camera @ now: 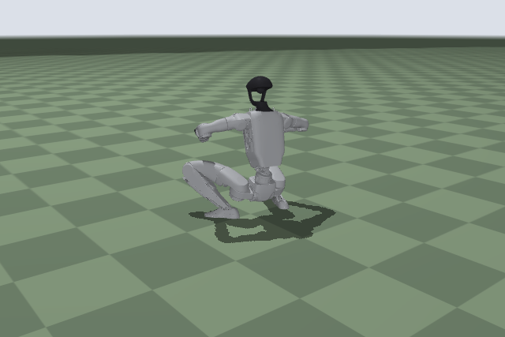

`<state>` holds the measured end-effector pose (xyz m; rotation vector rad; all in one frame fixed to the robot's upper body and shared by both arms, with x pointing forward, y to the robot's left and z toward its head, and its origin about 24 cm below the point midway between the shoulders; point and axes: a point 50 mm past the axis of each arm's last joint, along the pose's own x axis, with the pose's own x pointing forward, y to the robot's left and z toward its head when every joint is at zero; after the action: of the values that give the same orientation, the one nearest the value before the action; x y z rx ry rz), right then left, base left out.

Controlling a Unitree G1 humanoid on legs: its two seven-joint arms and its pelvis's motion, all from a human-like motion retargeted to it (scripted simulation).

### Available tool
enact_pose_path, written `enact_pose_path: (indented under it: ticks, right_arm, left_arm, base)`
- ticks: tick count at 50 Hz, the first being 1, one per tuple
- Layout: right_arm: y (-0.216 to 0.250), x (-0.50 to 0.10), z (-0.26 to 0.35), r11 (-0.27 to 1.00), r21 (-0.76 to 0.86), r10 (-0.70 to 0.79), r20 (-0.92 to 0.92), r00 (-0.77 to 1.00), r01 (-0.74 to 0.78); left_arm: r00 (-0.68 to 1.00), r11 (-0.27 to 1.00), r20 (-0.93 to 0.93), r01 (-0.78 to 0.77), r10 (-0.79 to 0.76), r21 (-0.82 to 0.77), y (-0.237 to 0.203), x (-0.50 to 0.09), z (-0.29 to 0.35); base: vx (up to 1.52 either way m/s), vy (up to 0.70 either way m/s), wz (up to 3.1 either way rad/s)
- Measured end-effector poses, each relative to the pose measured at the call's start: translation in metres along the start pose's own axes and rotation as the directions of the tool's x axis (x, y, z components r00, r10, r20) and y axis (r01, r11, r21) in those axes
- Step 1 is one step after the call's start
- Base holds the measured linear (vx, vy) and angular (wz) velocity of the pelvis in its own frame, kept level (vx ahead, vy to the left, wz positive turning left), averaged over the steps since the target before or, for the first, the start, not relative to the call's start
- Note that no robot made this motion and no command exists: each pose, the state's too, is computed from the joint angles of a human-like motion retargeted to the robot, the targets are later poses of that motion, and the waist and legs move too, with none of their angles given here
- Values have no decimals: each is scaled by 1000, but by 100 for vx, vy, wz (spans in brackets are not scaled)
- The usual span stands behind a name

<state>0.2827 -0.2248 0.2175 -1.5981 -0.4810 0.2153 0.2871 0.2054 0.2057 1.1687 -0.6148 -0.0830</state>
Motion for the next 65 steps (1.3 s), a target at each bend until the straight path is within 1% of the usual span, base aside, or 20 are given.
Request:
enact_pose_path:
  ticks: [7, 16, 23, 29, 32, 35, 39, 42, 45, 48, 50, 52, 55, 57, 62, 65]
  right_arm:
    - [7, -4, -1, 1000, -13, 15, -3, 1000, -15]
    - [6, -6, -5, 1000, -17, -15, -30, 999, 14]
    - [8, -10, -7, 999, -44, -17, -34, 999, 16]
    - [5, -11, -11, 998, -46, -34, -53, 998, 32]
    - [-2, -12, -14, 996, -73, -46, -56, 997, 42]
    - [-24, -12, -19, 987, -109, -124, -63, 990, 117]
    - [-64, -21, -26, 947, -176, -283, -65, 957, 268]
    - [-99, -37, -29, 885, -234, -426, -58, 903, 402]
    - [-124, -61, -31, 818, -278, -542, -76, 837, 504]
    - [-142, -88, -32, 751, -318, -634, -103, 767, 578]
    - [-141, -102, -37, 746, -334, -647, -153, 747, 577]
    - [-138, -111, -37, 742, -330, -654, -165, 738, 584]
    - [-128, -123, -43, 762, -321, -639, -233, 733, 562]
    - [-118, -127, -45, 773, -283, -632, -262, 729, 568]
    - [-88, -139, -56, 797, -153, -591, -395, 703, 584]
    - [-69, -143, -60, 787, -55, -565, -464, 682, 615]
  left_arm:
    - [999, 999, -19, 28, -29, -21, -10, -6, -1]
    - [999, 1000, -29, -14, 14, 7, -1, -7, -5]
    - [999, 1000, -41, 9, -10, -18, -10, -13, -5]
    - [999, 1000, -36, -4, 5, 7, -3, -12, -6]
    - [999, 999, -49, -12, 14, 39, 3, -13, -11]
    - [996, 990, -28, -81, 85, 114, 27, -7, -13]
    - [974, 953, 15, -226, 228, 200, 68, -5, -13]
    - [925, 892, 35, -375, 379, 254, 108, -14, -11]
    - [874, 830, 59, -479, 483, 286, 139, -31, -6]
    - [831, 788, 42, -541, 555, 294, 159, -53, -6]
    - [842, 795, -18, -503, 540, 338, 164, -65, -11]
    - [831, 813, -76, -515, 552, 272, 153, -82, -18]
    - [835, 840, -171, -470, 522, 271, 147, -99, -27]
    - [822, 845, -200, -503, 533, 182, 134, -108, -29]
    - [808, 842, -264, -540, 526, 26, 112, -118, -31]
    - [820, 843, -275, -535, 501, -60, 100, -115, -29]
  base:
    - [0, 0, 0]
    - [0, 0, 0]
    - [0, 0, 0]
    - [0, 0, 0]
    - [0, 0, 0]
    - [9, 5, -9]
    - [19, 3, -26]
    - [21, -1, 49]
    - [21, -9, 76]
    - [8, 0, 25]
    - [7, 4, 7]
    - [10, 4, 15]
    - [13, 4, 13]
    - [21, 3, 0]
    - [17, 2, -10]
    - [20, 0, -16]
